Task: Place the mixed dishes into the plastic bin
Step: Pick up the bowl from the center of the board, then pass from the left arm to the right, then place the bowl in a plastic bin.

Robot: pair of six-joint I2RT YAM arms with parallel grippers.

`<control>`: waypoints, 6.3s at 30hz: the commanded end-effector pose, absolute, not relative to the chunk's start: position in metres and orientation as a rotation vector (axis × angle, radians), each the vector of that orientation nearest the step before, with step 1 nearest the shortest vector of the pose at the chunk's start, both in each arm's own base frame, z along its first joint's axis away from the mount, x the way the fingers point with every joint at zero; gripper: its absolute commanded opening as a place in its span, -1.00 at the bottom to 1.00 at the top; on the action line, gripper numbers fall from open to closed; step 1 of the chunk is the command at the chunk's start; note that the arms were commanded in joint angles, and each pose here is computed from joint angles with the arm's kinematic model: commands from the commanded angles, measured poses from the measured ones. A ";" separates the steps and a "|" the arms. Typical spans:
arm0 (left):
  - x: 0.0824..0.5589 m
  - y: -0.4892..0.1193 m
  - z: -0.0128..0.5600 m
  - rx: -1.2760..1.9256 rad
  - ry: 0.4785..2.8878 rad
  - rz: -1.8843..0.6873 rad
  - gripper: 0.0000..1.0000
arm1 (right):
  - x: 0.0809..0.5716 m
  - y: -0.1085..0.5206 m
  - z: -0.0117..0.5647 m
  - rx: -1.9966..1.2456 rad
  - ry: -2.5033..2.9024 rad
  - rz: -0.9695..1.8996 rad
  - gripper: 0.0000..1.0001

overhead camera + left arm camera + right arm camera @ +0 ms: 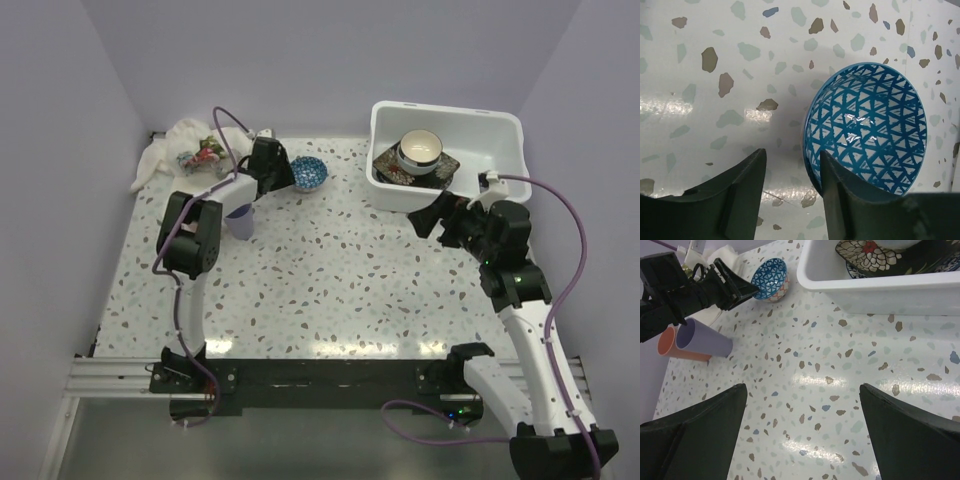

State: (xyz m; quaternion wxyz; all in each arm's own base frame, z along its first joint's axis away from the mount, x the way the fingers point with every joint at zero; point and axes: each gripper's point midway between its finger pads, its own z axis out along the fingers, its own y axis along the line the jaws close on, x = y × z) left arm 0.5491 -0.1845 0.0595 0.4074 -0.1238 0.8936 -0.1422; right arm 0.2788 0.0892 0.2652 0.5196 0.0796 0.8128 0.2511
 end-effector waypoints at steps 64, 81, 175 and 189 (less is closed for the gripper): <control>0.279 -0.247 0.192 0.097 2.125 -0.543 -1.00 | 0.252 0.270 0.177 0.096 2.363 0.722 0.33; 0.281 -0.243 0.201 0.016 2.061 -0.588 -1.00 | 0.253 0.271 0.168 0.101 2.376 0.709 -1.00; 0.269 -0.091 0.232 -0.047 1.714 -0.124 0.90 | 0.558 0.000 0.224 0.697 2.115 0.165 -0.28; 0.268 -0.091 0.233 -0.048 1.713 -0.130 0.90 | 0.550 -0.026 0.218 0.779 2.103 0.184 -0.56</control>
